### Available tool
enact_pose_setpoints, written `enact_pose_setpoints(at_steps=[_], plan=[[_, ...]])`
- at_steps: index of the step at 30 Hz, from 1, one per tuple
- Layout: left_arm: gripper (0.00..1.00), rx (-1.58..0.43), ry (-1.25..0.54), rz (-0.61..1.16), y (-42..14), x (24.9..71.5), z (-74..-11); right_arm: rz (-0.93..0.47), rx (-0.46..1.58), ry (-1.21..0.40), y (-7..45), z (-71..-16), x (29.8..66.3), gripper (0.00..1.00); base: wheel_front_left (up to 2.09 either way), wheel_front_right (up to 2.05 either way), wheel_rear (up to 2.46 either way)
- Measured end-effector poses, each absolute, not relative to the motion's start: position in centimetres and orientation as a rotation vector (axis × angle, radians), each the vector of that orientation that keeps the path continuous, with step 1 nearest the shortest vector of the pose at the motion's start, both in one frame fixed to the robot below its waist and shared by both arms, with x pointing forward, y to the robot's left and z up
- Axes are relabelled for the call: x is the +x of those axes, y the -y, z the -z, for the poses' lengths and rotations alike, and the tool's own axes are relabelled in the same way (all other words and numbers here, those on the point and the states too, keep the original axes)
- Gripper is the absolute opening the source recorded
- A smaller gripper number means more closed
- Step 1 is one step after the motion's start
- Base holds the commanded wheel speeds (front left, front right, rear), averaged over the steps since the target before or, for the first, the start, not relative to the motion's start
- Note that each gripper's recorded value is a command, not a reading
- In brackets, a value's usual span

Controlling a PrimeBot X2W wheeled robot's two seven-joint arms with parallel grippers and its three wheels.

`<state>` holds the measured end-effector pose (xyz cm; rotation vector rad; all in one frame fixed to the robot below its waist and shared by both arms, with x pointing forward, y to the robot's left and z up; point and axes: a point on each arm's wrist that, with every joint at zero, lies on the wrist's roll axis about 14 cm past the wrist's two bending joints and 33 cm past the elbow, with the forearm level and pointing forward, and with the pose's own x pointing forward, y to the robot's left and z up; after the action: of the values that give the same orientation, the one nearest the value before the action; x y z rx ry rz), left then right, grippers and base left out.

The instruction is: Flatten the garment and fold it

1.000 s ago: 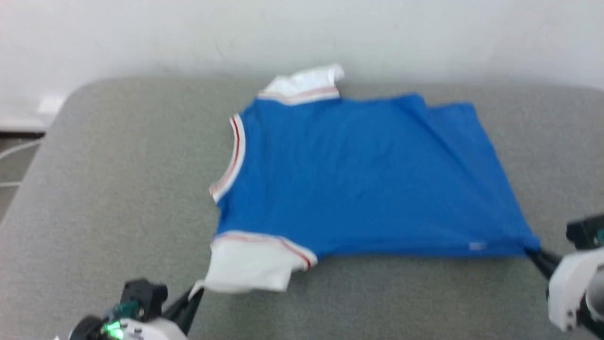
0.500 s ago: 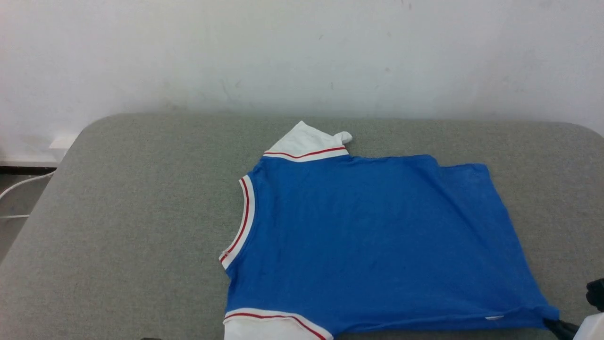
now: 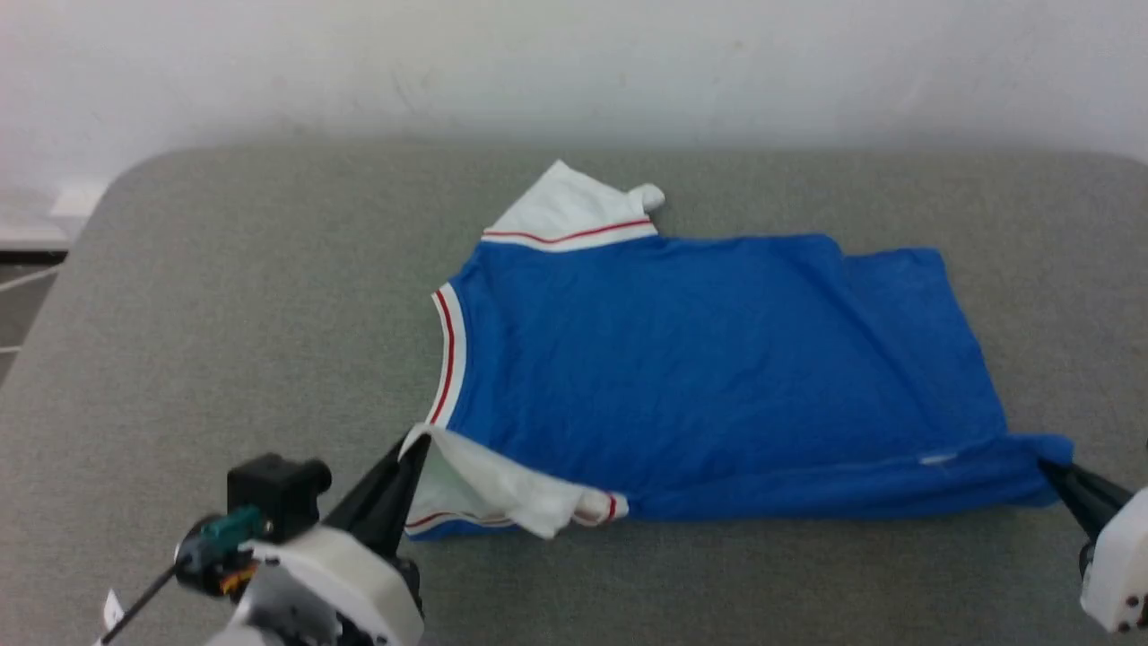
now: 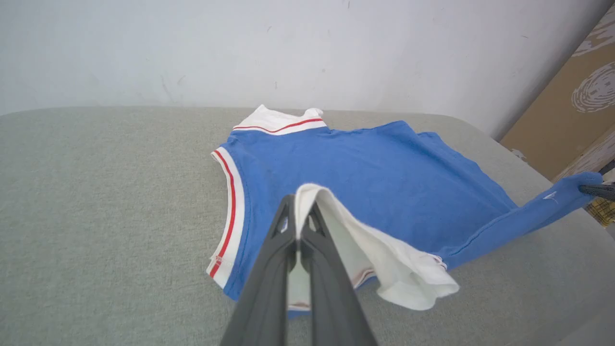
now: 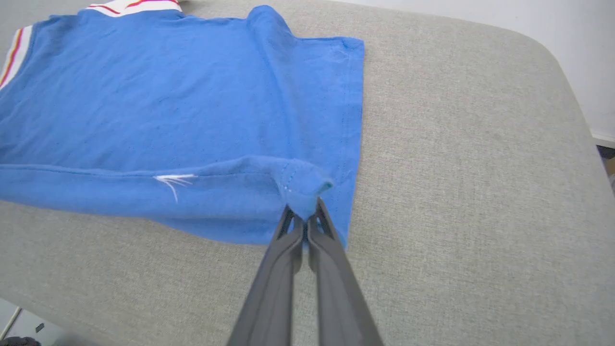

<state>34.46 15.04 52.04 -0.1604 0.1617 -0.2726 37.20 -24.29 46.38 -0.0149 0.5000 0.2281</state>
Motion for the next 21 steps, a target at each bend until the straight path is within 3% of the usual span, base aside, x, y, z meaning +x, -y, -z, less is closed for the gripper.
enact_pose_setpoints(at_steps=[12, 21], plan=[[0.0, -0.061, -0.235, 0.237, -15.4, 43.5, -48.4, -0.181, -0.044, -0.608, 24.9, -42.8, 42.4, 0.0, 0.0, 0.0, 0.0], [0.0, -0.021, -0.377, 0.234, -14.8, 45.6, -42.2, -0.155, -0.045, -0.713, 24.9, -38.4, 43.6, 0.0, 0.0, 0.0, 0.0]])
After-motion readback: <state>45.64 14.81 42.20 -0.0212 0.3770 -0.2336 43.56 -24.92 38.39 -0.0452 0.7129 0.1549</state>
